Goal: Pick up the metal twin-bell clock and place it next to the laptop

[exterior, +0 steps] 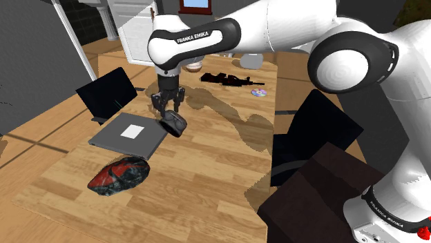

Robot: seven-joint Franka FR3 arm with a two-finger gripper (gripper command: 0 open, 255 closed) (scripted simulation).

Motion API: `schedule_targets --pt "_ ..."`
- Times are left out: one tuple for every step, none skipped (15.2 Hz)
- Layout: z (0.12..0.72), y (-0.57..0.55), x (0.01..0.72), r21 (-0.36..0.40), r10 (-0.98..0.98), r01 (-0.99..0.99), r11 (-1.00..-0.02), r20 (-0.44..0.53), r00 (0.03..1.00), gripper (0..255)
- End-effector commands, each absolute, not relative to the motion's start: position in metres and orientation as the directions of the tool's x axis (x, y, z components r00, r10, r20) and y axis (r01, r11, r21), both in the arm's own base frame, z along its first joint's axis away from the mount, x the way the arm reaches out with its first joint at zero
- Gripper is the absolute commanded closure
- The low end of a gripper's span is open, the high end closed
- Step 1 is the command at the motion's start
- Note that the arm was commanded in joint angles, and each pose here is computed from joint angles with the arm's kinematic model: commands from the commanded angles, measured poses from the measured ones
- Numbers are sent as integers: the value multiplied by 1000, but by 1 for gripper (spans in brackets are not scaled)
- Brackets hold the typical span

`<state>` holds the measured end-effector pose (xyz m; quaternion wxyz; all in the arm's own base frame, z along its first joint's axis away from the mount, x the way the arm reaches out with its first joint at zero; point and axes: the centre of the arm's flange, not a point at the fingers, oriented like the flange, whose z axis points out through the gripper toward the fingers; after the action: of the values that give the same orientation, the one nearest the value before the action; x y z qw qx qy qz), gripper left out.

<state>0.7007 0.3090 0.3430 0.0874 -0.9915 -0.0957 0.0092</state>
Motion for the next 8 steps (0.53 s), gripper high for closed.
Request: schedule_targets --pt "332 310 701 -175 191 188 -966 0 982 255" --pt "327 310 701 -175 191 188 -966 0 982 255" --pt "322 310 701 -175 191 188 -966 0 982 255" --pt "317 310 701 -175 191 188 -966 0 982 255" --pt "311 310 701 -175 191 188 -966 0 982 255" --pt "306 310 701 -175 191 188 -966 0 982 255" --pt "301 310 701 -175 191 188 -966 0 982 255" --pt "295 310 701 -175 191 188 -966 0 982 255"
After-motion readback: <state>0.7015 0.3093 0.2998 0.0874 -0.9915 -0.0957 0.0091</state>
